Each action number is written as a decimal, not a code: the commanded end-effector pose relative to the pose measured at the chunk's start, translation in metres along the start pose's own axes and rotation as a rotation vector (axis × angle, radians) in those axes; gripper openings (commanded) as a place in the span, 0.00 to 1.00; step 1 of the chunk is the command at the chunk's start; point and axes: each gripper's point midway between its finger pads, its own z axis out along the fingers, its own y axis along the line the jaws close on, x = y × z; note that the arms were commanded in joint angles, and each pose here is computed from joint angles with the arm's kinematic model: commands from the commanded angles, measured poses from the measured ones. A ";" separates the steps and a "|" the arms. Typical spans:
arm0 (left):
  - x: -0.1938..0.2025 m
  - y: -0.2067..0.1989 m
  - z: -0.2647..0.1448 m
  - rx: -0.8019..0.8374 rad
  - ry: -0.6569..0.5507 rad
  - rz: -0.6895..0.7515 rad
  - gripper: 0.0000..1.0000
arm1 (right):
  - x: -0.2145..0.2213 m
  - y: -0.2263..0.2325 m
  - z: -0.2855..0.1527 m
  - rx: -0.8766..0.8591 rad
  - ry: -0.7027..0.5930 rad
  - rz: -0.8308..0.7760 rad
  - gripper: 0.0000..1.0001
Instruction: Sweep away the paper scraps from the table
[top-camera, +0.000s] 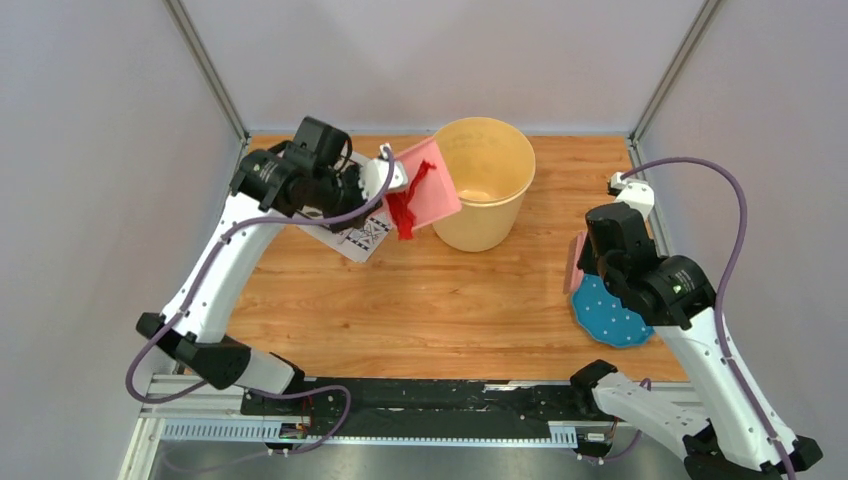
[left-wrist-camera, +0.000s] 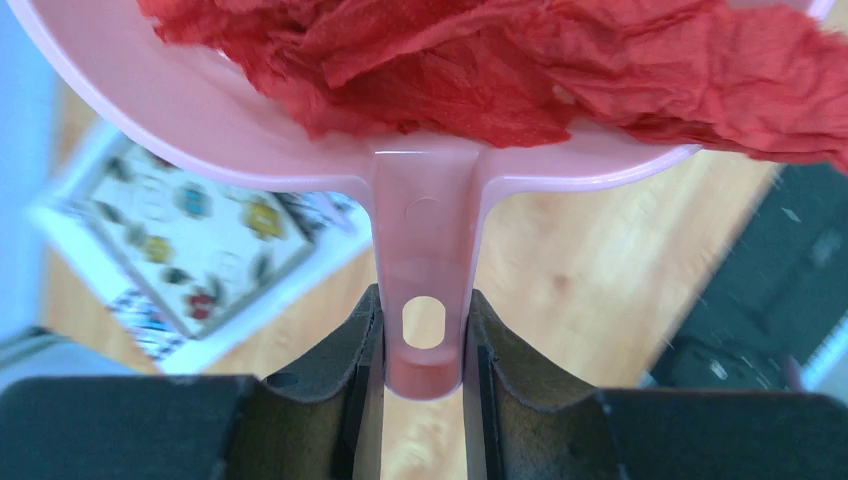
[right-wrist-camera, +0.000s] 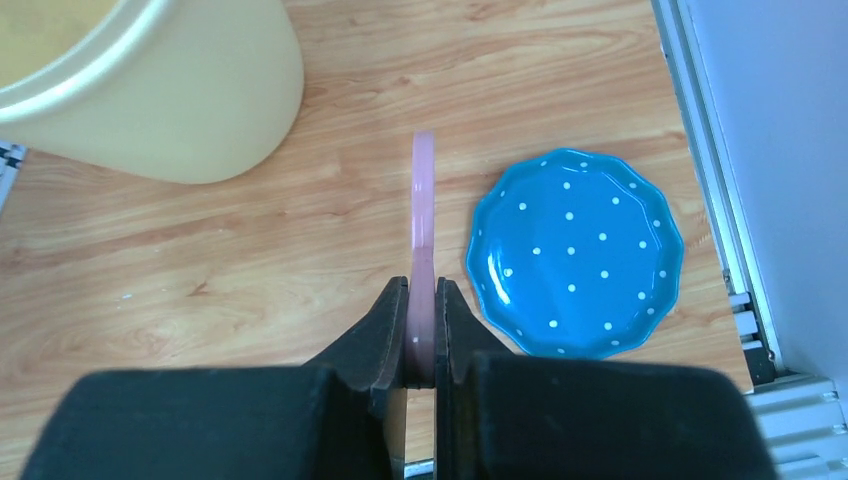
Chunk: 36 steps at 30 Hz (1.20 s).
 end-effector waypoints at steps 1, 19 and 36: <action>-0.029 0.048 -0.018 -0.151 0.028 -0.046 0.00 | 0.002 0.010 0.014 -0.075 0.024 -0.003 0.00; -0.157 0.187 -0.029 -1.200 0.184 0.410 0.00 | 0.011 0.004 0.011 -0.096 0.029 0.005 0.00; -0.176 0.157 -0.085 -1.674 0.278 0.782 0.00 | 0.006 0.009 0.006 -0.131 0.018 0.011 0.00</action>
